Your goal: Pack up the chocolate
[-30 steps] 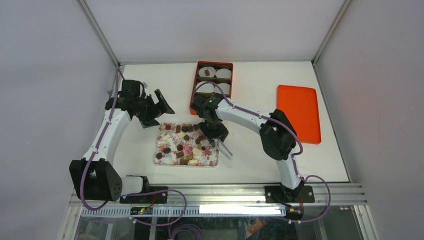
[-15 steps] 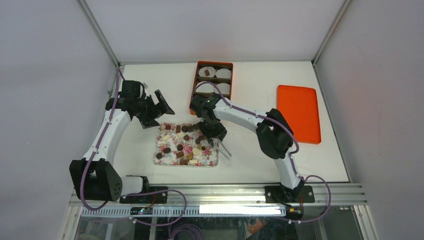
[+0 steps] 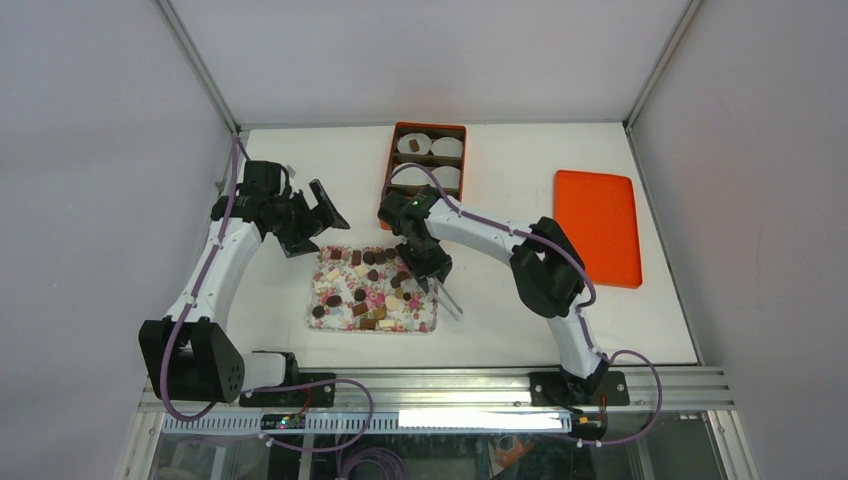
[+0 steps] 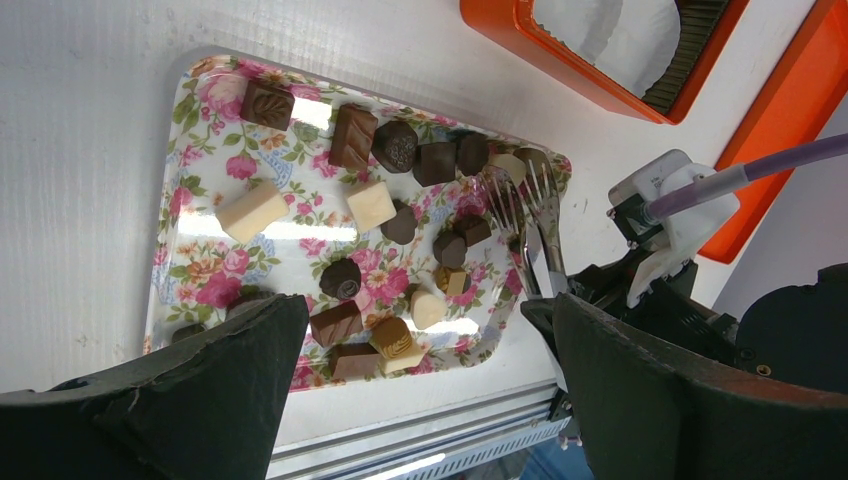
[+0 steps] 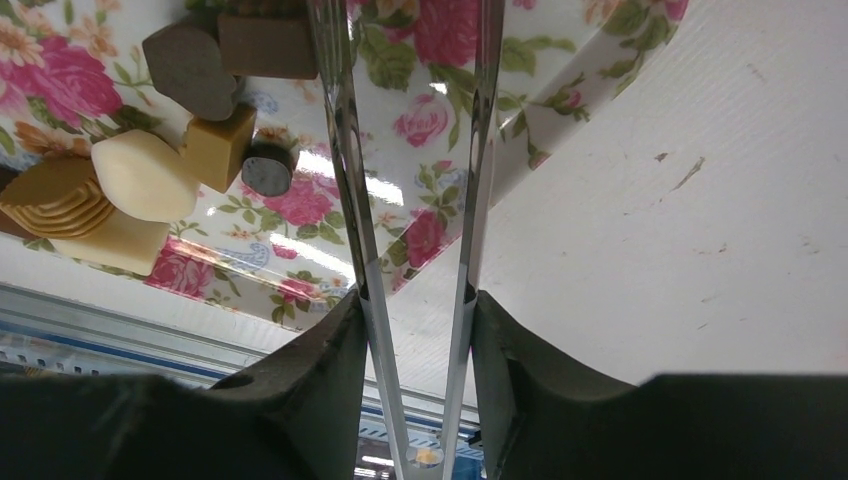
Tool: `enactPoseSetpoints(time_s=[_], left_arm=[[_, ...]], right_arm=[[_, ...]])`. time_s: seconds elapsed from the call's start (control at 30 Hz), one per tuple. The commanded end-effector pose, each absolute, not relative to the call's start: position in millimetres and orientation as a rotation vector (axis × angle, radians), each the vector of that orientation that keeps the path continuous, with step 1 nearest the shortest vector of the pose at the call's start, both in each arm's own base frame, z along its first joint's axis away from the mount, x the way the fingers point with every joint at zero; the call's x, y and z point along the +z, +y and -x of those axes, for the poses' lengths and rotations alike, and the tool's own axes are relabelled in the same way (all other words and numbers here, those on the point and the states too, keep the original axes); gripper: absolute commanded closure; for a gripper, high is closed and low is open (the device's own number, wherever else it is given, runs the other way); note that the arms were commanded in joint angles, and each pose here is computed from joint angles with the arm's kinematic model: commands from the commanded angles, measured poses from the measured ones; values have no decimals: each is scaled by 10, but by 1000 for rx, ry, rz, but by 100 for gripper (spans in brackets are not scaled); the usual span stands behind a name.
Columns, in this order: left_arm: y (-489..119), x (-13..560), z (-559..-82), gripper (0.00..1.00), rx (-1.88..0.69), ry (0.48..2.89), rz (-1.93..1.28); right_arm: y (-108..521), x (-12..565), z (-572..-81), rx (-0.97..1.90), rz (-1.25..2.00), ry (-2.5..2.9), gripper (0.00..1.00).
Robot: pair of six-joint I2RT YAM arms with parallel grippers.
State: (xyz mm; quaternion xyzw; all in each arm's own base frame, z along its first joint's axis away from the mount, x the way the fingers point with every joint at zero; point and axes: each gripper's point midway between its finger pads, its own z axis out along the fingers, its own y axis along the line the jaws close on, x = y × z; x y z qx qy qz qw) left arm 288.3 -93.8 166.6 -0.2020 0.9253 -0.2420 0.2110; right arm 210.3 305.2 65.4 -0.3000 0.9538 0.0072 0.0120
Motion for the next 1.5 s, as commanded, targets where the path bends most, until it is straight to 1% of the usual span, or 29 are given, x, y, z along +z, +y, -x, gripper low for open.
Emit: enactPoseSetpoints(time_s=[0.0,0.07,0.2,0.37,0.5,0.67,0.87,1.07,1.3,1.47], left_arm=[[-931,1833,-2935,1,-702,2500,541],[-932,1825,-2940,1,-701,2502,539],[-923,1830,-2956,1,-695,2500,541],[-913,1848,-2975,1,-689,2494,541],[-916,1863,-2977,1,-691,2492,538],[-913,1891,-2986,1,-692,2483,535],[-902,1923,-2980,1,-685,2476,527],[-905,1931,-2946,1,-688,2481,519],[-929,1901,-2935,1,-707,2496,516],[-927,1877,-2949,1,-704,2504,520]], right_arm=[[3085,1046,-2152,83,912,2883,92],[3054,1112,-2135,89,911,2876,96],[2994,1275,-2106,107,903,2851,100],[2913,1519,-2084,123,899,2810,100],[2806,1742,-2181,103,876,2765,100],[2649,1992,-2534,121,777,2722,100],[2491,2063,-3049,109,651,2701,100],[2443,2002,-3533,52,570,2676,100],[2543,1976,-4157,59,462,2608,100],[2542,1818,-4421,72,411,2601,100]])
